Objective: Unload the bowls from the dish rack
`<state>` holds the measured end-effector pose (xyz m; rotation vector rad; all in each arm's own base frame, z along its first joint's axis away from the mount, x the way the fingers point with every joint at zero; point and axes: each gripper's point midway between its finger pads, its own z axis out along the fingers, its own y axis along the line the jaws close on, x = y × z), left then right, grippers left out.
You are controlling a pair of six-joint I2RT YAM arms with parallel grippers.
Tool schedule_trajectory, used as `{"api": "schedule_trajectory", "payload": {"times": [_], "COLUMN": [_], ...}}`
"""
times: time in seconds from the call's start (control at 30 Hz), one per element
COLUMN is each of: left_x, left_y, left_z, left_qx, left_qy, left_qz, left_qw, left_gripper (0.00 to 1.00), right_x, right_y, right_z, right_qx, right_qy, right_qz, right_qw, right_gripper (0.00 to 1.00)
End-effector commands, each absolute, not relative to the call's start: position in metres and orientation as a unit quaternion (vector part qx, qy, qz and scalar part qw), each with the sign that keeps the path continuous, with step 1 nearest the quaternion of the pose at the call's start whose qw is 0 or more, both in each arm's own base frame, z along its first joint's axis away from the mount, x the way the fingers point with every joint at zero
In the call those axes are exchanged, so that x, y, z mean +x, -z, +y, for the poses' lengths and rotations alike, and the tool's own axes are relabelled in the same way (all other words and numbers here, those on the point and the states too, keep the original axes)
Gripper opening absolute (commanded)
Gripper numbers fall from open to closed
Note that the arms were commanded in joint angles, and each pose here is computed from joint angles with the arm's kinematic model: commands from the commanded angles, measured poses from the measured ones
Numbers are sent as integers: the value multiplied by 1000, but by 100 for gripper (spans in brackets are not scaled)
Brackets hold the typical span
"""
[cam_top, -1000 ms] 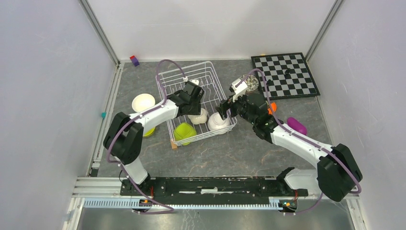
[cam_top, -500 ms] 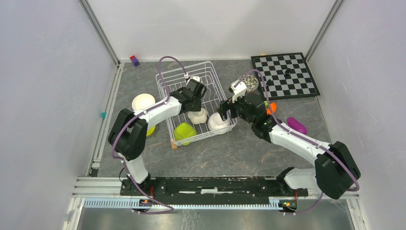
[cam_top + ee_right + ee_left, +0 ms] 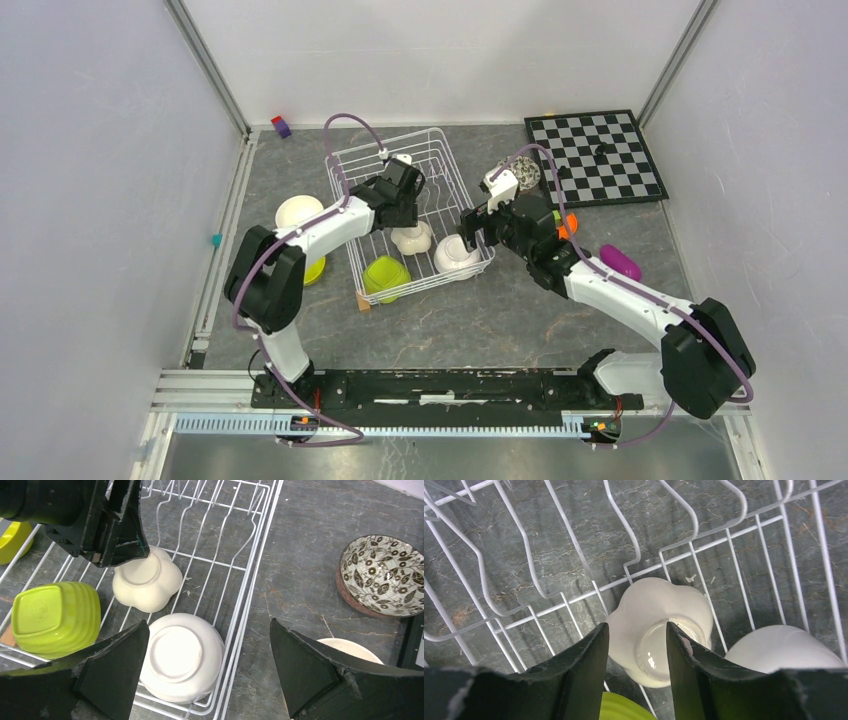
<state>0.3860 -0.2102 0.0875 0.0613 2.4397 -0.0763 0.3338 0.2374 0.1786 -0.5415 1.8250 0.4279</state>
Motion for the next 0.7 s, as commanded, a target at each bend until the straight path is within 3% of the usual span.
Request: {"api": "schedule_trajectory", "payload": {"times": [0.0,0.17,0.37,0.5,0.67], "left_x": [386,370,346,334,321], "left_y": [-142,-175,-195,-196,-187], "left_z": [-222,-211,-186,-169,-174], "left_qx": [2,-2,-29,-30,-13], "left_qy": [90,103,89,69,115], "left_qz": [919,908,907,905,893], "left_qw": [384,407,411,419,434], "left_gripper": [54,62,100,100,100], "right_x": [346,347,350,351,345], "right_y": [-208,-212,-217,-216,-211], "right_z": [234,227,224,224,243], "right_qx": [-202,-156,-138,-110,-154], "right_qy": [-174,-179,-173,-177,-222], "right_qz": [764,770,778,796,771], "right_qw": [588,593,588,568,577], "right_gripper": [98,98,98,98,98]}}
